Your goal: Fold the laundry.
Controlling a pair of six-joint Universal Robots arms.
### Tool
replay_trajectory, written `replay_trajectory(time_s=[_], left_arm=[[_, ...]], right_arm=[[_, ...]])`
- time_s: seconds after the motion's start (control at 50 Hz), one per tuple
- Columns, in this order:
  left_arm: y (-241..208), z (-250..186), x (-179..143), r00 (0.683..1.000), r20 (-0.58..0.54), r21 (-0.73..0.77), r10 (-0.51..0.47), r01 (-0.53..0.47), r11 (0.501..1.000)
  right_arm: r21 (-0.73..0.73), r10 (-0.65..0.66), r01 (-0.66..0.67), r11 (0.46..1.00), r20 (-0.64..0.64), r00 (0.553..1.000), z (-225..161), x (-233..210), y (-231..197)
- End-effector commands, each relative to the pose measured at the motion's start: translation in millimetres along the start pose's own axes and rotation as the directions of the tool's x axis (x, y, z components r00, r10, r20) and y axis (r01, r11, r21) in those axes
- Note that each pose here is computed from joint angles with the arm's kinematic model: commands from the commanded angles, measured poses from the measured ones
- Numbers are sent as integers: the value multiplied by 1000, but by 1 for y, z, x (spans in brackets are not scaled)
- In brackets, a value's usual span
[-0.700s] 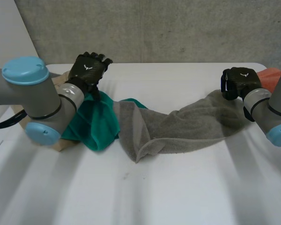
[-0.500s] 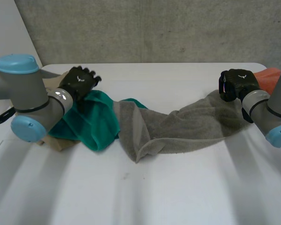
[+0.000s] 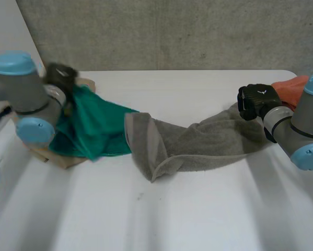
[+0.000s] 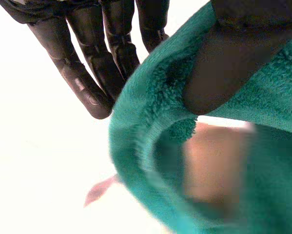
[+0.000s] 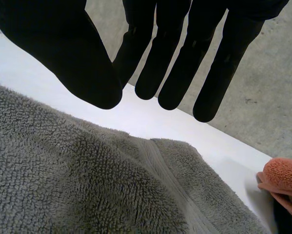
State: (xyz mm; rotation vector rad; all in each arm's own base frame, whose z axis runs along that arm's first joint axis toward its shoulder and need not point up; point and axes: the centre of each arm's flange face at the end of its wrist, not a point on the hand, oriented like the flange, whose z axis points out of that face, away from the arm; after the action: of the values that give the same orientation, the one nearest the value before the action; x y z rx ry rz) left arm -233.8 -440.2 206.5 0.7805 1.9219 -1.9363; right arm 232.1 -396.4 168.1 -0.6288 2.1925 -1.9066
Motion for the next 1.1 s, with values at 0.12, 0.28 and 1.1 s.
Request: replay_trajectory(time_s=[0.12, 0.28, 1.1], left_arm=[[-2, 21, -132, 887, 459, 65, -54, 27, 997], [22, 27, -169, 783, 621, -11, -18, 31, 999], [41, -14, -16, 927, -331, -93, 177, -218, 971]], right_arm=[[1, -29, 29, 1000, 23, 999, -3, -2, -1], [-2, -31, 31, 1000, 34, 999, -4, -7, -1], [-10, -36, 36, 999, 49, 998, -5, -9, 3]])
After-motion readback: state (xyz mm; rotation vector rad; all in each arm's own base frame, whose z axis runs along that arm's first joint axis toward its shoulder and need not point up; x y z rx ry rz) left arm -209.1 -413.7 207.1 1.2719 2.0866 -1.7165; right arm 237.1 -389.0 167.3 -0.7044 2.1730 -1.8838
